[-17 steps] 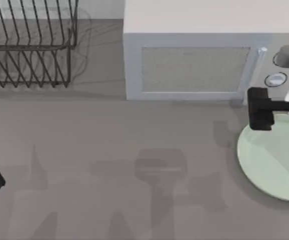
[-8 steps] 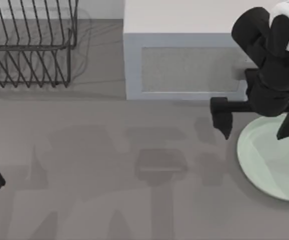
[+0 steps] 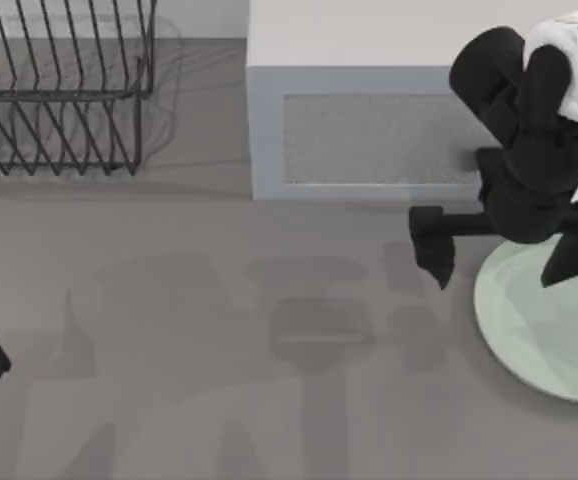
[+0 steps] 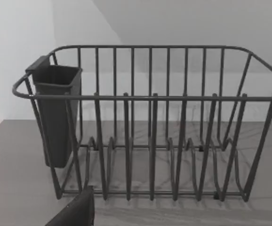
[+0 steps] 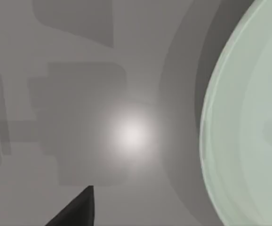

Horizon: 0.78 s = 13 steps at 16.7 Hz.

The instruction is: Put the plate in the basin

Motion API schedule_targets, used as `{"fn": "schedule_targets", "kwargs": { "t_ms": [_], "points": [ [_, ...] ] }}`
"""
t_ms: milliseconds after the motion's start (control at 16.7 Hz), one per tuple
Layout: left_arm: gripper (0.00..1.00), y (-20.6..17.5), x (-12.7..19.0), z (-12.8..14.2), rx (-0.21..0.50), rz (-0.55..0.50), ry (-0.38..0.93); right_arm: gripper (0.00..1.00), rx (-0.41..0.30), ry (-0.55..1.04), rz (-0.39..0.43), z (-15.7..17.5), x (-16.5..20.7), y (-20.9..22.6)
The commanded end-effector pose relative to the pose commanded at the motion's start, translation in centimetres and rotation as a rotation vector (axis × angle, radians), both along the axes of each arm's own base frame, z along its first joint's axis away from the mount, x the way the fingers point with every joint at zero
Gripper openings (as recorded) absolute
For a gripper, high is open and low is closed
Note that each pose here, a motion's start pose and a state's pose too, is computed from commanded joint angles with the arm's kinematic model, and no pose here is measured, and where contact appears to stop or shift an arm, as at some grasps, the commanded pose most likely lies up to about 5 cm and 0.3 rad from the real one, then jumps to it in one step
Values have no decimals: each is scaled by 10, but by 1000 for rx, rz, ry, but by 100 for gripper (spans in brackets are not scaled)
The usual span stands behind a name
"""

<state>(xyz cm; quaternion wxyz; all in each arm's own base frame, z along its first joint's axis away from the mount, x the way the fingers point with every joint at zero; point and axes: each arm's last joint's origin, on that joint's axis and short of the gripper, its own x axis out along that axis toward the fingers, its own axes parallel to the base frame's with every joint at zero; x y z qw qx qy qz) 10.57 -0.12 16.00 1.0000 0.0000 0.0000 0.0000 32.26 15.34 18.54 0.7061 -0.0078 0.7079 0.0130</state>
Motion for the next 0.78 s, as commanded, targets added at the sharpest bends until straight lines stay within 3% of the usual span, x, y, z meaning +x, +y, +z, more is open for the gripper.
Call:
{"fn": "schedule_targets", "kwargs": {
  "t_ms": [300, 540, 780],
  "points": [
    [100, 0, 0, 0, 0, 0, 0, 100, 27, 11, 93, -49, -9, 19],
    [100, 0, 0, 0, 0, 0, 0, 100, 2, 17, 12, -87, -2, 2],
    [100, 0, 0, 0, 0, 0, 0, 100, -7, -2, -39, -93, 4, -7]
  ]
}}
